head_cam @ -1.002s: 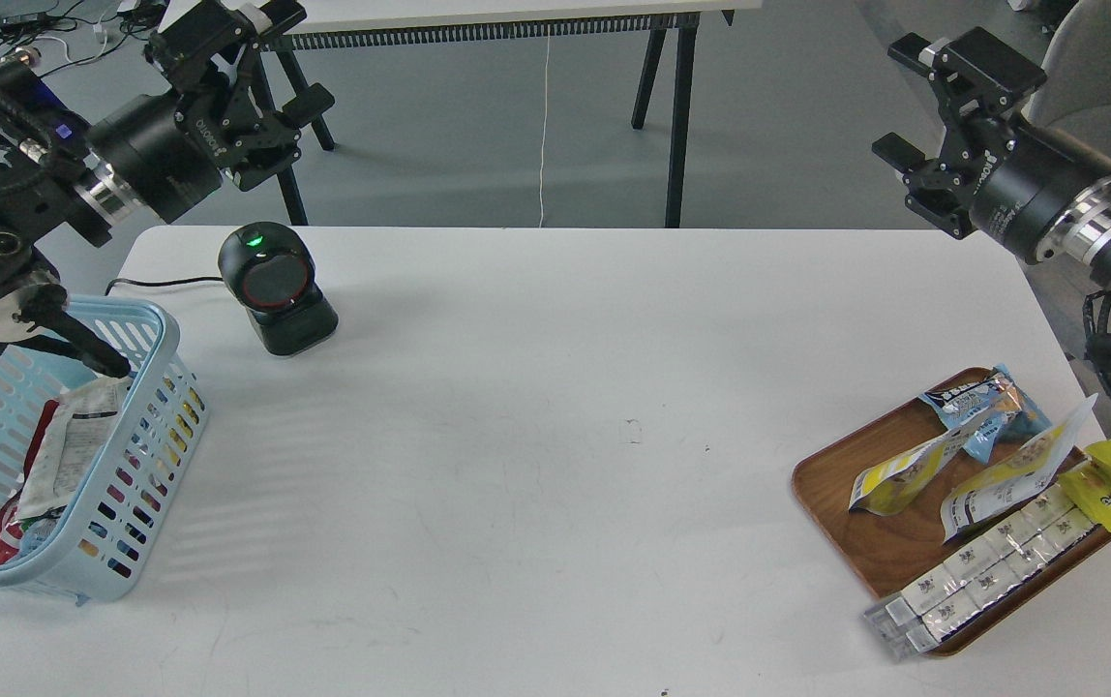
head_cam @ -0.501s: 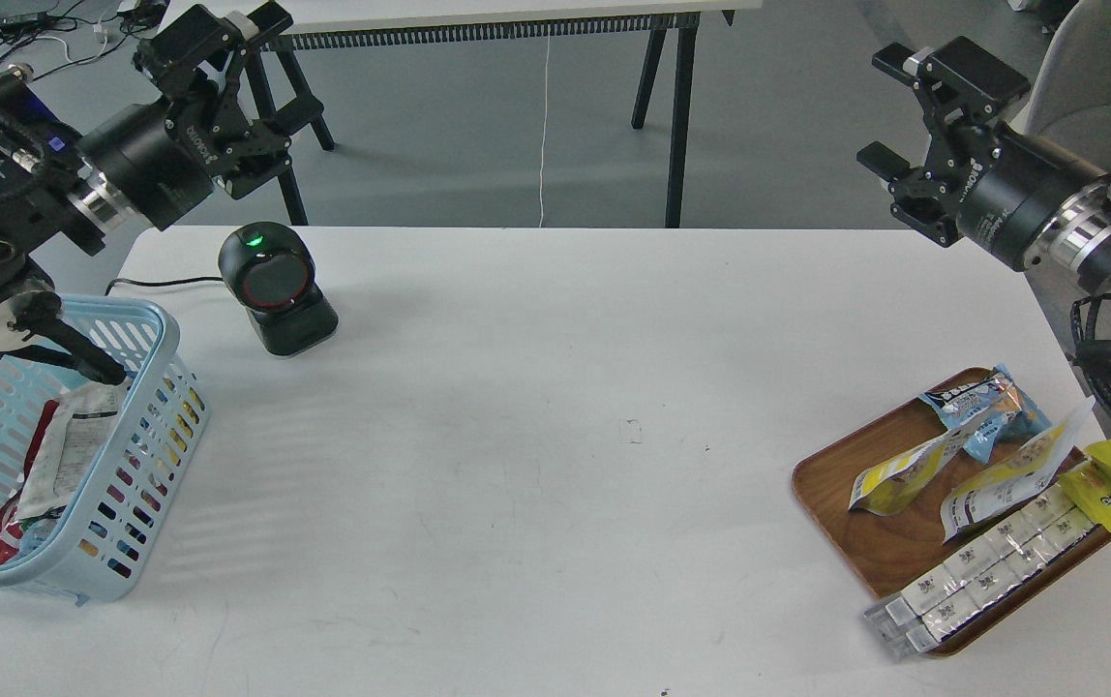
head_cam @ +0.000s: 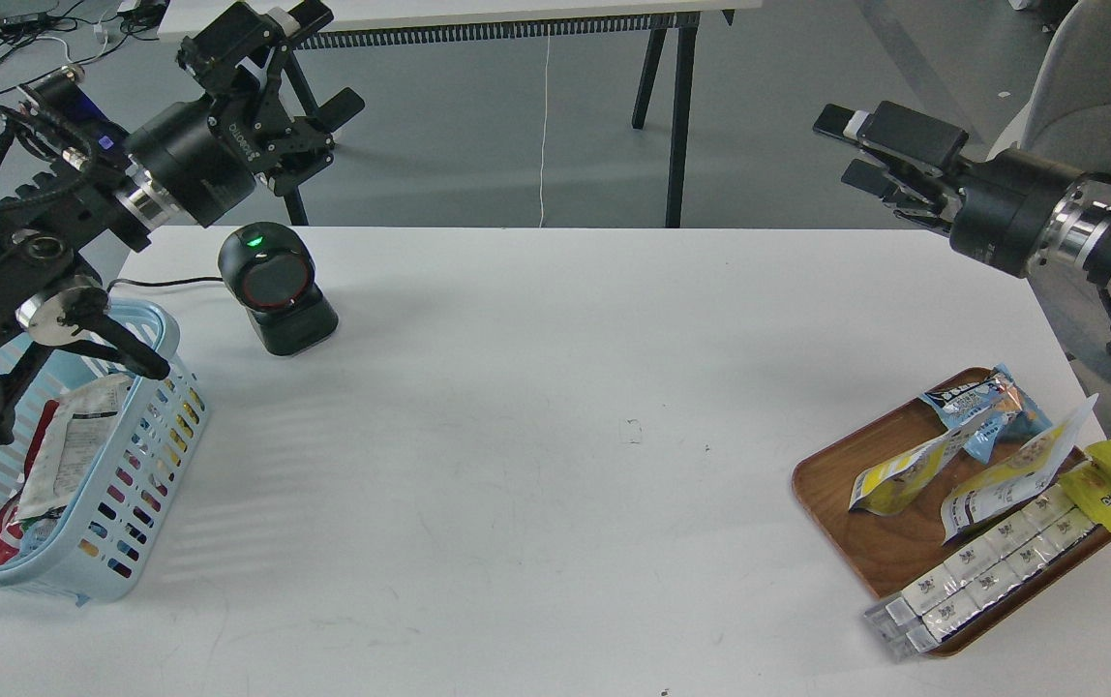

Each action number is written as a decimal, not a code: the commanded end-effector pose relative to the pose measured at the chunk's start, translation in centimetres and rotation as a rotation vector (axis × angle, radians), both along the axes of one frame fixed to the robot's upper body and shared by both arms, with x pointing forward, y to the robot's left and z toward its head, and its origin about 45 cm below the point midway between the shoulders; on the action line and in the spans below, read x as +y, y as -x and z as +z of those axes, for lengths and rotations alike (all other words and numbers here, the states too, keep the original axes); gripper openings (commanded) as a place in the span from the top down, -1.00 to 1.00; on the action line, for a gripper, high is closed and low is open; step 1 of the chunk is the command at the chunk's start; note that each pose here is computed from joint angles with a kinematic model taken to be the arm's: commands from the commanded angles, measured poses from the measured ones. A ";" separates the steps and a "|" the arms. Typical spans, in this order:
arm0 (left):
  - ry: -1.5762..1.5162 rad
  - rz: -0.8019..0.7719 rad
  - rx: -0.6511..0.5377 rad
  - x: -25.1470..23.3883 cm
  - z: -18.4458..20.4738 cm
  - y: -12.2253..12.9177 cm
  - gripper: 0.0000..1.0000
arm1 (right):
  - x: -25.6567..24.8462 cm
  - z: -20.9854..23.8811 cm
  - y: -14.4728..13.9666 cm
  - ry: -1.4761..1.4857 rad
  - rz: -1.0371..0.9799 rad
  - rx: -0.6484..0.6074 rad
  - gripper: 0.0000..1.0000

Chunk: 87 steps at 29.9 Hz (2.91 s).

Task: Scan snack and place in basket
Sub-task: 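Move the right gripper down toward the yellow snack pouch on the wooden tray, then close the right gripper on the yellow-and-white snack pouch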

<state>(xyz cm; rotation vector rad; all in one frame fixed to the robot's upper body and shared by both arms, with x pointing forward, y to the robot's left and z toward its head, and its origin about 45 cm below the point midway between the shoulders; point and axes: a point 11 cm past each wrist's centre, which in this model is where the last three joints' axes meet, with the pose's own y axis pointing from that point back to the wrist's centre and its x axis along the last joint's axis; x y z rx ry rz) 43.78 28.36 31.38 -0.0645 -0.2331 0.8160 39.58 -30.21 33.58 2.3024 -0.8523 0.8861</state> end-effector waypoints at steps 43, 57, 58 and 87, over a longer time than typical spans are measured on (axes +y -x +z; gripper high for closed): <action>-0.032 0.033 0.031 1.2 -1.5 -0.1 -1.00 | -8.3 -3.8 12.0 1.212 0.662 -0.158 -0.91; -0.025 0.044 0.044 1.1 -2.1 -0.3 -1.00 | -9.1 -5.0 11.8 1.222 0.670 -0.114 -0.91; -0.026 0.045 0.044 1.1 -2.1 -0.4 -1.00 | -9.3 -5.1 11.6 1.229 0.665 -0.109 -0.91; -0.036 0.077 0.055 2.2 -2.6 -0.6 -1.00 | -7.7 -8.5 8.7 1.256 0.760 -0.091 -0.87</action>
